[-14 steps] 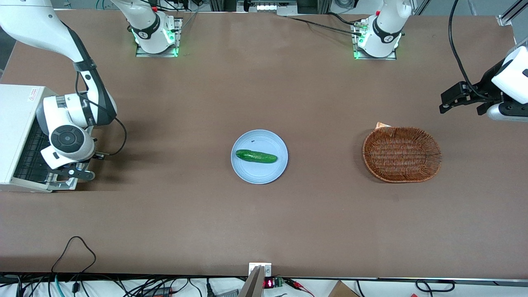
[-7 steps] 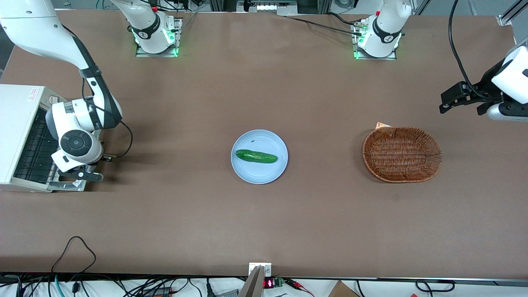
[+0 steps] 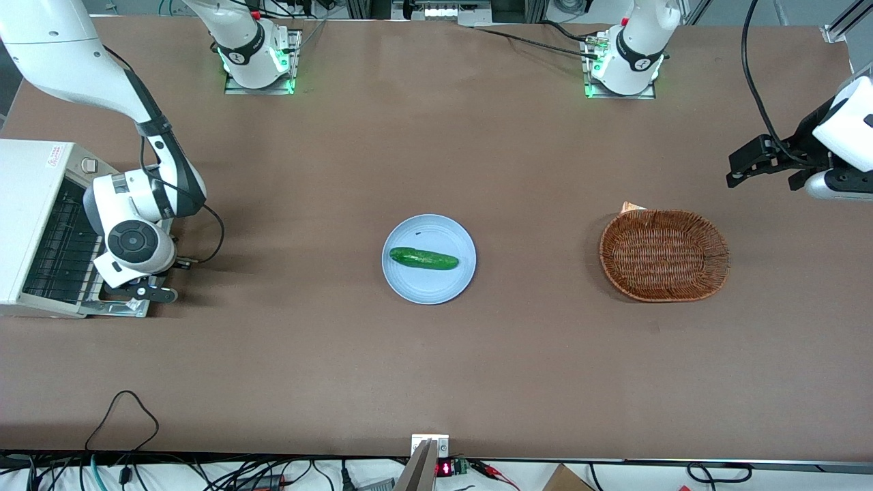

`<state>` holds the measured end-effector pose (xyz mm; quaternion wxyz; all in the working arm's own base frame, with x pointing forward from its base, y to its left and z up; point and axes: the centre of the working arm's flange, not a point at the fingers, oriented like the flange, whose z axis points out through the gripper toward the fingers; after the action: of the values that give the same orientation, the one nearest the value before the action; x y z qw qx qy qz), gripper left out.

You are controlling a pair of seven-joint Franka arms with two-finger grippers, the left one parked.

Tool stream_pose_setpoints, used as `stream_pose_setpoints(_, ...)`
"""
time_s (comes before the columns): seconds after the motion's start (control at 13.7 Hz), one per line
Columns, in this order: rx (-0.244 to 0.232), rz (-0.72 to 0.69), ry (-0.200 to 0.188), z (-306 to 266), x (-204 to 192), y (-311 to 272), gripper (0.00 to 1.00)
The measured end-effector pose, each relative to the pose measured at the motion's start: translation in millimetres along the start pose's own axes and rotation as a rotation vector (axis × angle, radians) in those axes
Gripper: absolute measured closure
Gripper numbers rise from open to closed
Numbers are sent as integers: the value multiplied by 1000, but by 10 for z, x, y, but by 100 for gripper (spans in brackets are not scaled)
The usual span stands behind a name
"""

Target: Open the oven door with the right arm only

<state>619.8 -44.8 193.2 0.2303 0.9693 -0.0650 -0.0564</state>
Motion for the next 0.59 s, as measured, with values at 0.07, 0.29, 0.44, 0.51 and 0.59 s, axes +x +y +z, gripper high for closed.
stream_pose_setpoints(0.07, 4, -2, 1, 41, 1, -14, 99)
stream_pose_setpoints(0.29, 13, -7, 4, 142, 7, -46, 99)
stream_pose_setpoints(0.44, 14, -7, 3, 156, 4, -48, 99)
stream_pose_setpoints(0.51, 17, -3, -2, 161, 1, -44, 99)
stream_pose_setpoints(0.59, 23, 4, -10, 179, -8, -37, 99)
